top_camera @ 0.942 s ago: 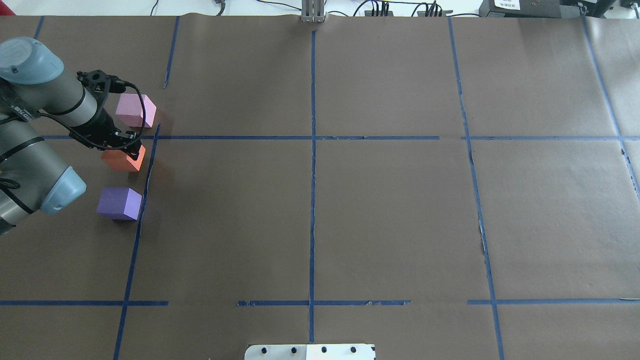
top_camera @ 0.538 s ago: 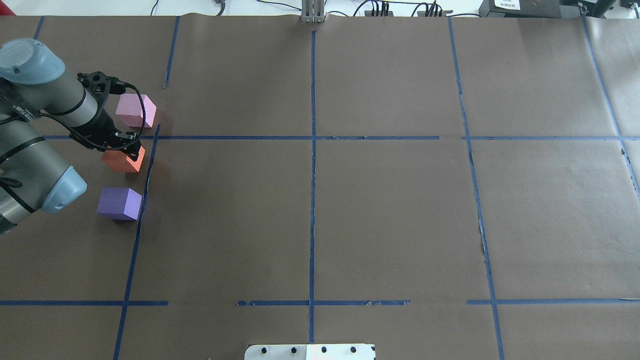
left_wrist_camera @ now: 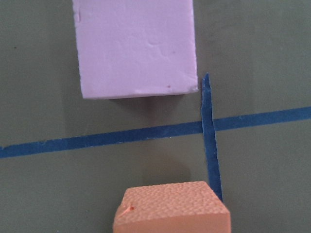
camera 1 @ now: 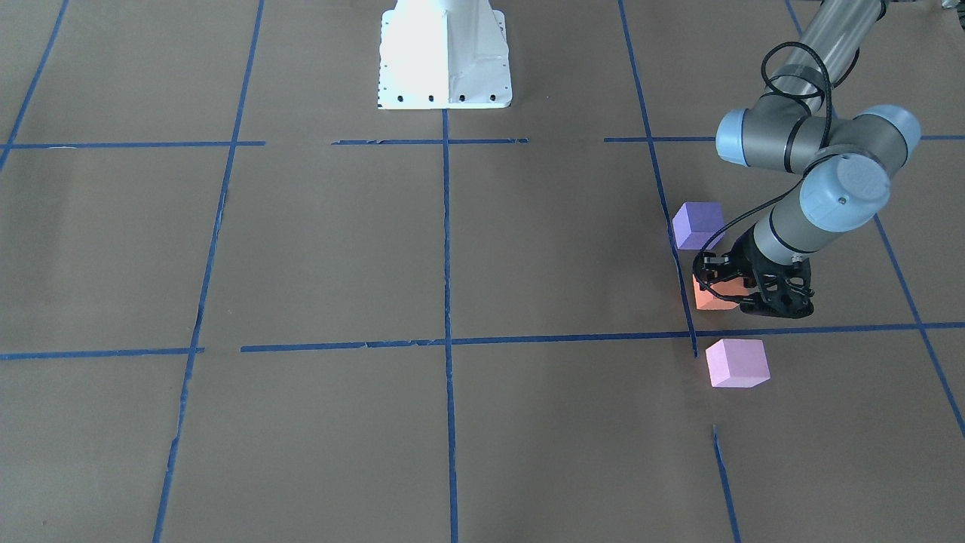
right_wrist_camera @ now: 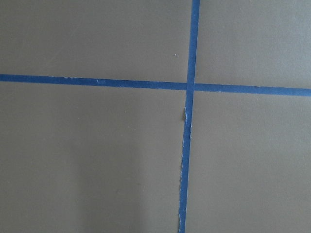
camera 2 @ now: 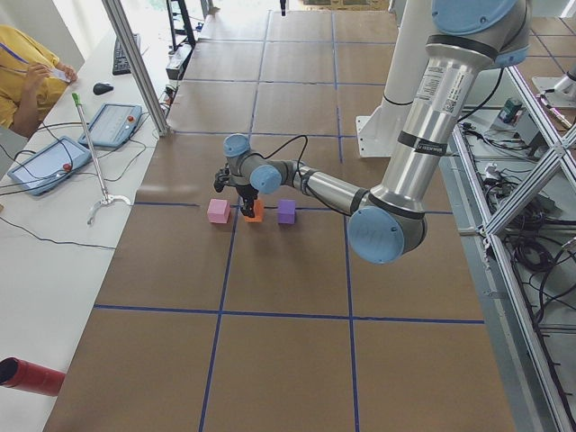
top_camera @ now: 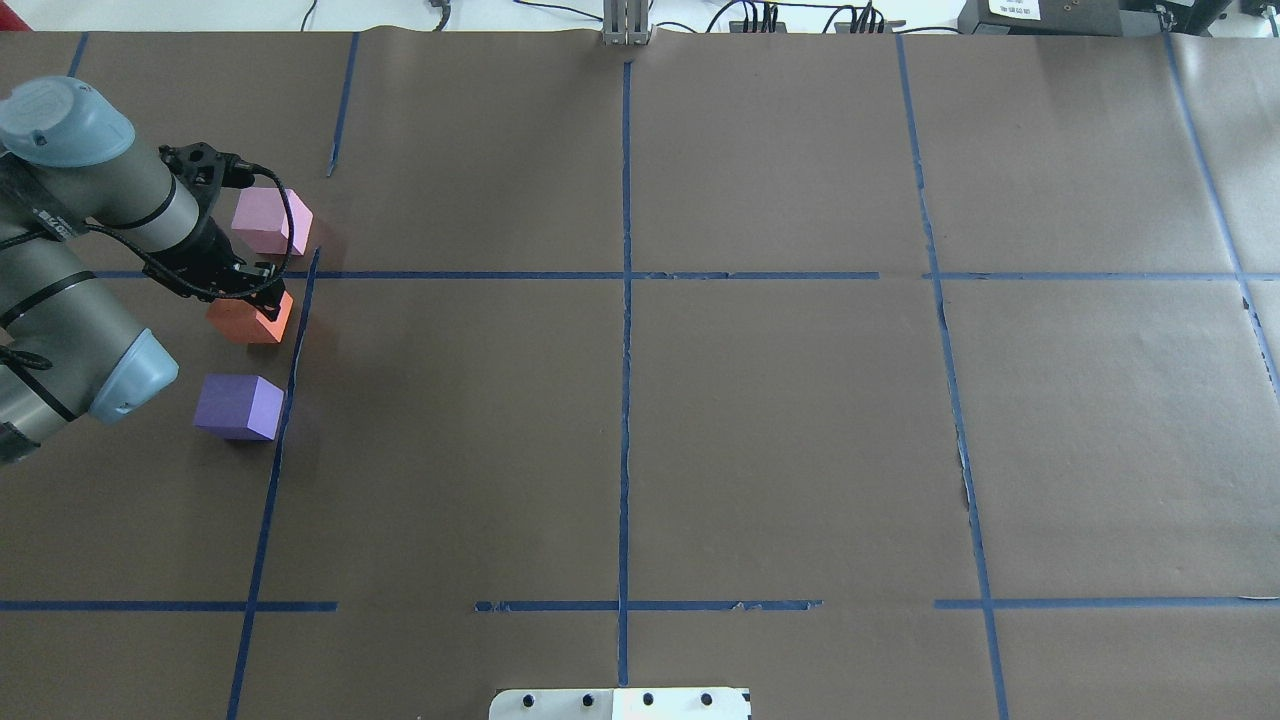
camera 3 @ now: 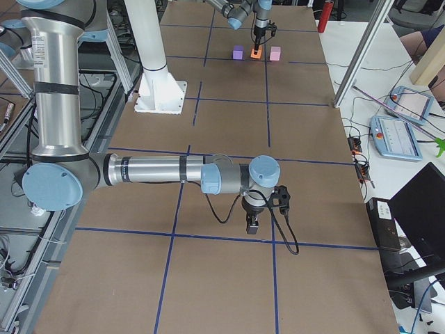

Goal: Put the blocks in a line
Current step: 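Lower the orange cube between the pink and purple cubes and release it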

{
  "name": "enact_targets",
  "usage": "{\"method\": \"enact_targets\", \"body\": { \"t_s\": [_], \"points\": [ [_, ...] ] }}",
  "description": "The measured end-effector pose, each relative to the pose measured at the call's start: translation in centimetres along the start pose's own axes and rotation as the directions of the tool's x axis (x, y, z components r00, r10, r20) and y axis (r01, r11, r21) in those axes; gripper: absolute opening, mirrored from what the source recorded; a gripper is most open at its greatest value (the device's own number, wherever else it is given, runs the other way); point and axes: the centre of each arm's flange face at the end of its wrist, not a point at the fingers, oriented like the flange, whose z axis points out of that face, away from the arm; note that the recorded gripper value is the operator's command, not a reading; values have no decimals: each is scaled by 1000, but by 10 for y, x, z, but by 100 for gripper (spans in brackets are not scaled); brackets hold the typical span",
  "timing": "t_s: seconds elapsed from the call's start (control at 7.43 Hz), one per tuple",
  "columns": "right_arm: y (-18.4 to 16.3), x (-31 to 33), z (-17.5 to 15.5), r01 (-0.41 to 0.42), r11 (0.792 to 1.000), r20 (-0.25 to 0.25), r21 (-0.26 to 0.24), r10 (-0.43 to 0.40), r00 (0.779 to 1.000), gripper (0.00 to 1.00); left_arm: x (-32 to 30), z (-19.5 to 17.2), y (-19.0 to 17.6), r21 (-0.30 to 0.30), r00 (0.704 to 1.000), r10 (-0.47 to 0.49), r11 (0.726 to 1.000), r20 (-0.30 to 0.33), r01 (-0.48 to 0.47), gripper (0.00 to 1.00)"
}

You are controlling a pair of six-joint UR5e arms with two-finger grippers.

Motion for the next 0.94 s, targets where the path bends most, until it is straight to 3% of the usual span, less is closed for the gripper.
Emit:
{"method": "enact_targets", "body": {
  "t_s": [0.13,0.27,0.4,0.54,0.94],
  "points": [
    [0,0,0,0,1000,0,0,0,1000,100,-1,2,0,-3,1000,0,1000,-4,0,29],
    [0,0,0,0,1000,0,0,0,1000,100,-1,2,0,-8,1000,0,1000,-11,0,55],
    [0,0,0,0,1000,0,0,0,1000,100,0,3,0,-12,1000,0,1000,-17,0,90],
    [0,0,0,0,1000,0,0,0,1000,100,0,3,0,-14,1000,0,1000,-20,0,99],
    [0,0,0,0,1000,0,1,0,1000,100,-5,10,-1,-16,1000,-1,1000,-22,0,100]
  ]
}}
